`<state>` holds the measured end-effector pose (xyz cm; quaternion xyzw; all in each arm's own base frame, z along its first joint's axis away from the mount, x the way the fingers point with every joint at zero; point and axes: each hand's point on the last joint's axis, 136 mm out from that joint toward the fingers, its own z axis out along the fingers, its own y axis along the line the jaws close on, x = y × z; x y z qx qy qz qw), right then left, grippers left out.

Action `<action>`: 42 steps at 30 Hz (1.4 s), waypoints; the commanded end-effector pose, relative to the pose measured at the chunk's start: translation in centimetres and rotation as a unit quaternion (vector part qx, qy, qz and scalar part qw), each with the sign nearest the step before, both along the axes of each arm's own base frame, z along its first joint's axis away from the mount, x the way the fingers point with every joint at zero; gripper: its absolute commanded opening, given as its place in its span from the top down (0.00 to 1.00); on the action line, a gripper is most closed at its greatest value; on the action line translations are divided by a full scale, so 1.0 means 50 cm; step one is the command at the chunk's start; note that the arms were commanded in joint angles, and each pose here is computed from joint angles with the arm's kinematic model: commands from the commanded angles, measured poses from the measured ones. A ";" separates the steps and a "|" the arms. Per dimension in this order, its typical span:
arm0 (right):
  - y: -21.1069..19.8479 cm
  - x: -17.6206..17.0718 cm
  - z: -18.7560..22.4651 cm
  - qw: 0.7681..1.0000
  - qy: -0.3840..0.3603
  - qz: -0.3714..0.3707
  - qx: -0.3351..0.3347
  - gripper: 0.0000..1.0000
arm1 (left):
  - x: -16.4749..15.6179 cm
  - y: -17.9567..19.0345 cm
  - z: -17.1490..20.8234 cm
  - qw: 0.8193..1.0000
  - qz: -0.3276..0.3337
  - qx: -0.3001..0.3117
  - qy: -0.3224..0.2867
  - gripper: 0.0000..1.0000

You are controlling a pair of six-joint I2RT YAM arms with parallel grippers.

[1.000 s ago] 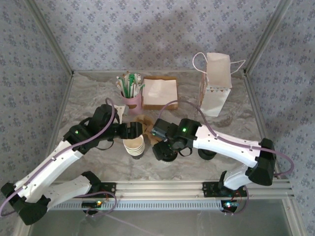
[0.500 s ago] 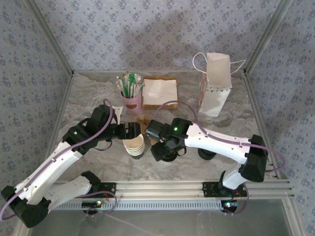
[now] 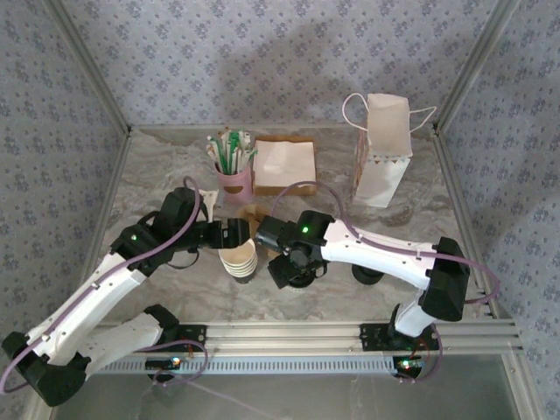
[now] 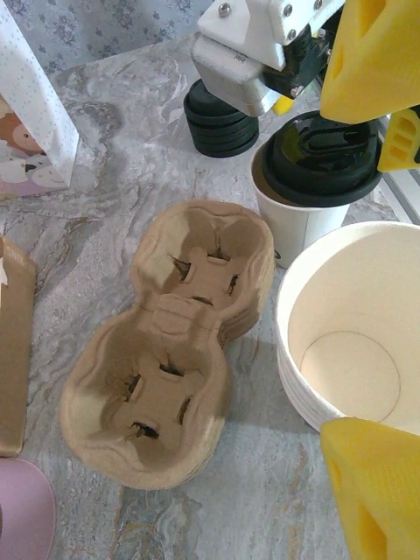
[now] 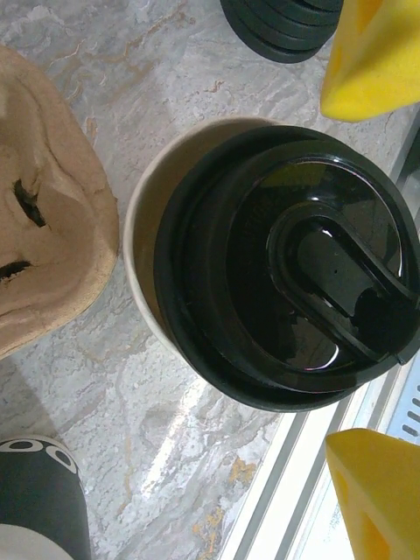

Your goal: Pack the takeout coffee

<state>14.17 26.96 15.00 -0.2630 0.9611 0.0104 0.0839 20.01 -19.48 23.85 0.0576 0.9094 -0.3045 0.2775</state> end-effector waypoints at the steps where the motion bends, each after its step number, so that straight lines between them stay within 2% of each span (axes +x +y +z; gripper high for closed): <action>1: -0.003 -0.002 0.004 1.000 0.005 0.005 -0.013 0.09 | -0.003 0.000 0.013 1.000 -0.007 -0.010 -0.013 0.12; 9: -0.006 -0.001 -0.005 1.000 0.009 0.002 -0.018 0.13 | -0.004 0.001 0.014 1.000 -0.007 -0.012 -0.014 0.12; 42: -0.017 0.012 -0.029 0.999 0.022 -0.014 -0.019 0.16 | 0.002 -0.001 0.016 1.000 -0.004 -0.015 -0.017 0.12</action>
